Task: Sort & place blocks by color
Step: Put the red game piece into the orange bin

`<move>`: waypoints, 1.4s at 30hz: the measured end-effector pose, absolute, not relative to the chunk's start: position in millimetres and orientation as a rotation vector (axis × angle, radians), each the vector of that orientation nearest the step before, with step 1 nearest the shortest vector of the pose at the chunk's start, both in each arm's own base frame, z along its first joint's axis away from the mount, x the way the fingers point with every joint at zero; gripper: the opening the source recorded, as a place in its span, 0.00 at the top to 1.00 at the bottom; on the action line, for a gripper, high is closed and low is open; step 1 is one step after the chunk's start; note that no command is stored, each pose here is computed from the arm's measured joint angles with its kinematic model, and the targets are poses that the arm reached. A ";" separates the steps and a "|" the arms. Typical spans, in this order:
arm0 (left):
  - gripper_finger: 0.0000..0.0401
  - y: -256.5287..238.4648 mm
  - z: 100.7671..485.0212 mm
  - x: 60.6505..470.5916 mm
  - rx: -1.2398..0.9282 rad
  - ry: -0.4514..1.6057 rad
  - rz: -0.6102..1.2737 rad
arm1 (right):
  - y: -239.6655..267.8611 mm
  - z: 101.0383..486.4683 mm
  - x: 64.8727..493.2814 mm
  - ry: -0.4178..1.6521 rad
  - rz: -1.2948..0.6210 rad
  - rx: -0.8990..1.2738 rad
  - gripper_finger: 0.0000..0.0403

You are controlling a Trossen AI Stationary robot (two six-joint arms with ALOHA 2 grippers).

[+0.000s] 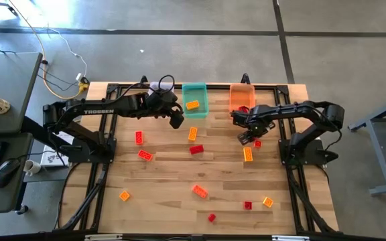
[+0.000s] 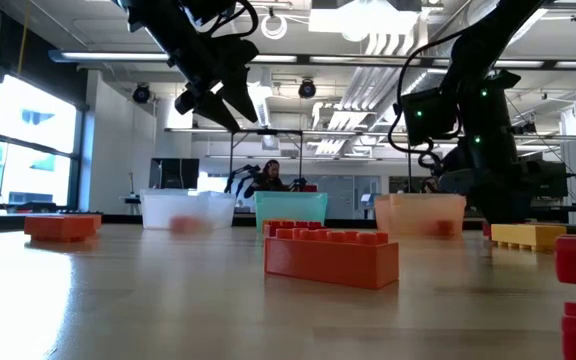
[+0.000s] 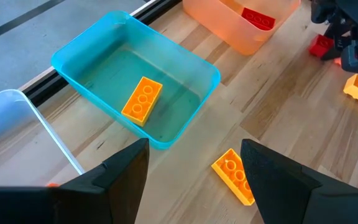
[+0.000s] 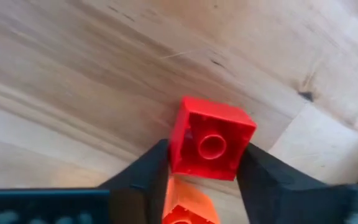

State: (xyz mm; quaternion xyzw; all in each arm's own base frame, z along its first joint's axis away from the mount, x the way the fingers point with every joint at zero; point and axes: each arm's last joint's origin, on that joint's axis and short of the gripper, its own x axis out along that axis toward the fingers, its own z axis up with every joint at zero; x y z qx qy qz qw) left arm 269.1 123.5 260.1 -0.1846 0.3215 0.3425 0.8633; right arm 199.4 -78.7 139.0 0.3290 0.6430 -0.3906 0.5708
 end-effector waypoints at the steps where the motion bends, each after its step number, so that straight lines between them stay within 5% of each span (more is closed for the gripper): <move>1: 0.40 123.5 260.1 269.1 -0.387 0.674 0.718 | -78.8 139.1 199.4 1.508 -0.920 0.767 0.70; 11: 0.40 123.5 260.1 269.1 -0.387 0.674 0.718 | -72.7 146.7 210.2 1.500 -0.786 0.717 0.73; 21: 0.40 123.3 259.7 268.7 -0.387 0.680 0.719 | -76.0 203.5 245.4 1.235 -0.697 0.633 0.73; 31: 0.40 122.8 258.5 267.7 -0.391 0.697 0.720 | -108.0 256.4 254.5 1.035 -0.842 0.457 0.73; 42: 0.40 120.1 255.5 265.9 -0.422 0.745 0.665 | -149.2 241.4 240.6 1.122 -0.996 0.454 0.73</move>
